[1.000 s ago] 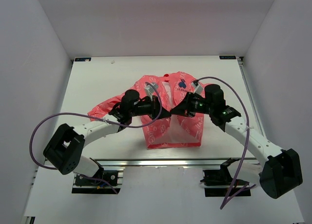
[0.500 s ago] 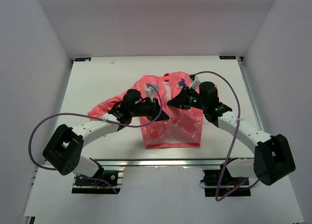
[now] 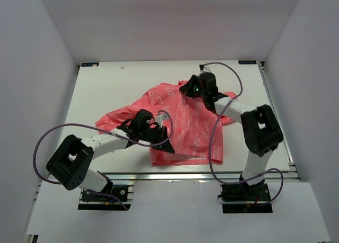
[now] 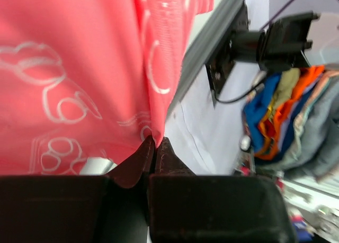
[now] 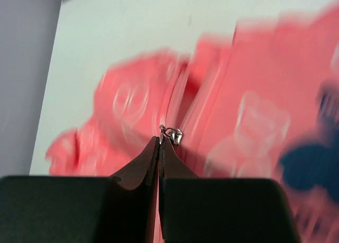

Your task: Zip up the jacket

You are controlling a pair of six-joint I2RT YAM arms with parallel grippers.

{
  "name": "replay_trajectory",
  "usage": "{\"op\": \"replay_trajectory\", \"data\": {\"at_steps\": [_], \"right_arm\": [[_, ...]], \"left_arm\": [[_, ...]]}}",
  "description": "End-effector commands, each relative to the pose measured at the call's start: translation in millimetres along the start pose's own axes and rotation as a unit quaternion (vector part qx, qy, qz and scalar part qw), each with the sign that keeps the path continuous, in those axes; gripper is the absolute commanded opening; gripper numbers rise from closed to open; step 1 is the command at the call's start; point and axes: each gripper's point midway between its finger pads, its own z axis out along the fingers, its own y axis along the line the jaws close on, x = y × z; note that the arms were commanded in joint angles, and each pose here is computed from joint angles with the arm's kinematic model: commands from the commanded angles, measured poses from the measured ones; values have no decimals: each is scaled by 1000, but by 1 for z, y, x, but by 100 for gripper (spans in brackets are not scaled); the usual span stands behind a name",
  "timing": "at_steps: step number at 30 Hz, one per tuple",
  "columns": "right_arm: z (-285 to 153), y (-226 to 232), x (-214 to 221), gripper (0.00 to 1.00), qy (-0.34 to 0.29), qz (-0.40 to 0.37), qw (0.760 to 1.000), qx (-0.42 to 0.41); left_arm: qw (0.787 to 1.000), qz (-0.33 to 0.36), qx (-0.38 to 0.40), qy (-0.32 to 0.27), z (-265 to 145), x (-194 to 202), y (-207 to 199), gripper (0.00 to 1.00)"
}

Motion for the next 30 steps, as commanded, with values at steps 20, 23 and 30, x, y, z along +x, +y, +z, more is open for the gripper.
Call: {"op": "replay_trajectory", "data": {"at_steps": [20,23,30], "right_arm": [[76,29,-136,88,-72,-96,988,-93],[48,37,-142,89,-71,-91,990,-81],[-25,-5,-152,89,-39,-70,997,22]], "left_arm": [[995,9,-31,90,-8,1,-19,98],[993,64,-89,39,-28,-33,-30,98],[947,41,-276,-159,-114,-141,-8,98]]}}
